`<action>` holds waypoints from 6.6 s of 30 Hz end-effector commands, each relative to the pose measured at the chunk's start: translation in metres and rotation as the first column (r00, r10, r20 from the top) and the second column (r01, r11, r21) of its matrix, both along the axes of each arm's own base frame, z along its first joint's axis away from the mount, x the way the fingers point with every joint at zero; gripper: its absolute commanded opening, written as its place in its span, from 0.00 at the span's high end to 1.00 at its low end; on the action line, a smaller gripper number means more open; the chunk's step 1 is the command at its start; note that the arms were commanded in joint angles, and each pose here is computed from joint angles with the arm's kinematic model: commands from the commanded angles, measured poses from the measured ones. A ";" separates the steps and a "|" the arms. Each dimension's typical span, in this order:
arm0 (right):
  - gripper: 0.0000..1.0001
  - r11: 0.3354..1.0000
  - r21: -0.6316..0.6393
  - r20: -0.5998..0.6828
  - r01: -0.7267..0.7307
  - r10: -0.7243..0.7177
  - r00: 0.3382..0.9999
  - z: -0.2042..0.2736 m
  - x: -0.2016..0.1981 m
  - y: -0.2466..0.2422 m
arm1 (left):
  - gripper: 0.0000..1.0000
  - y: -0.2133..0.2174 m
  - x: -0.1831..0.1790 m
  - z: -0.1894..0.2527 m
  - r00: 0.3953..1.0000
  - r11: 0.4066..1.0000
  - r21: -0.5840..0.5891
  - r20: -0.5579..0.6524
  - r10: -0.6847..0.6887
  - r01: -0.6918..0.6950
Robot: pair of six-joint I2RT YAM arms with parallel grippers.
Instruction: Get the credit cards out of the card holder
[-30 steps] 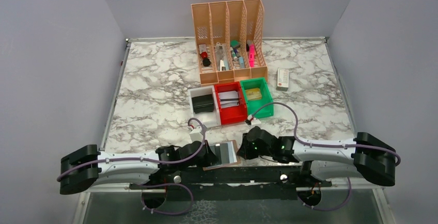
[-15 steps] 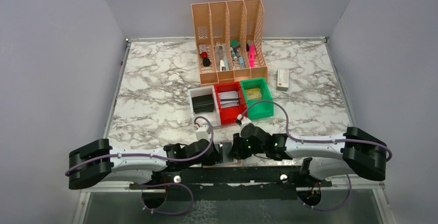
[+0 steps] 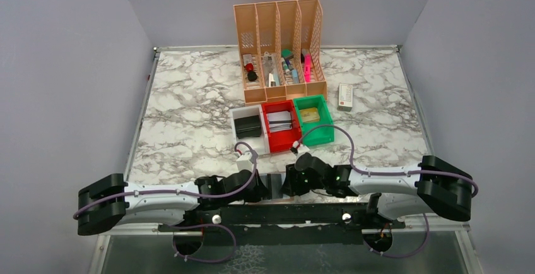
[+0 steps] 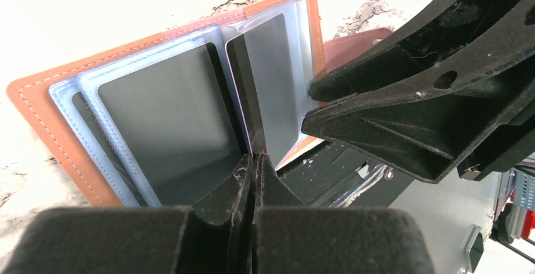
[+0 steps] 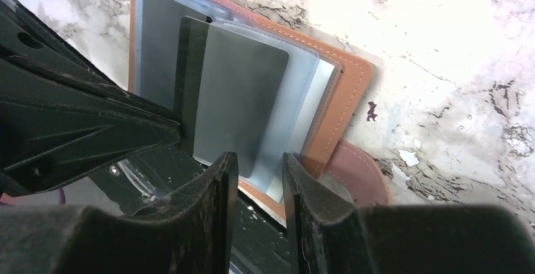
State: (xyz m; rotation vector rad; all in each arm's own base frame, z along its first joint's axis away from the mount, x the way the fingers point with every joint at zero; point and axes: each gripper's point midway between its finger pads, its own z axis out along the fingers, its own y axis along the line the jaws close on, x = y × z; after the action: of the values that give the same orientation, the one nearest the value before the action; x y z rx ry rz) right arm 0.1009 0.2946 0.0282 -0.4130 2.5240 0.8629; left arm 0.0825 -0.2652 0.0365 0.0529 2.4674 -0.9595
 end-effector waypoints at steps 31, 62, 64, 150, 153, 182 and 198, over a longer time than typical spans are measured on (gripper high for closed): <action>0.63 0.997 0.079 -0.116 -0.005 0.014 0.993 -0.020 -0.014 0.020 | 0.73 0.003 0.002 0.007 0.999 0.994 -0.104 0.025 0.030 -0.027; 0.62 0.994 0.034 0.153 0.104 -0.108 0.982 0.039 0.030 -0.005 | 1.00 0.046 0.041 0.070 0.958 0.981 0.041 0.226 0.177 -0.191; 0.62 0.992 0.071 0.182 0.108 -0.119 0.976 0.052 0.035 -0.003 | 1.00 0.044 0.044 0.072 0.955 0.980 0.063 0.246 0.166 -0.187; 0.99 0.986 0.164 0.344 0.007 -0.064 0.937 0.133 0.137 0.007 | 0.01 0.182 0.162 0.128 0.864 0.814 0.343 0.371 0.341 -0.469; 0.99 0.996 0.089 0.421 0.004 -0.041 0.906 0.143 0.144 0.018 | 0.01 0.206 0.170 0.123 0.832 0.782 0.327 0.376 0.408 -0.531; 0.99 0.764 -0.626 0.691 0.155 0.452 0.564 0.093 0.230 0.104 | 0.01 0.212 0.163 0.138 0.785 0.784 0.241 0.439 0.437 -0.572; 0.82 0.690 -0.723 0.594 -0.030 0.643 0.483 0.048 0.222 0.124 | 0.01 0.210 0.164 0.136 0.793 0.792 0.244 0.436 0.426 -0.560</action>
State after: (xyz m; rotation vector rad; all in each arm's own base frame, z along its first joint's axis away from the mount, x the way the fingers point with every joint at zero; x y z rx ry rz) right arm 0.3284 0.4062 0.0842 -1.2322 1.7170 -0.2572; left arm 0.2431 -0.0520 0.1699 -0.2999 2.1242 -0.2039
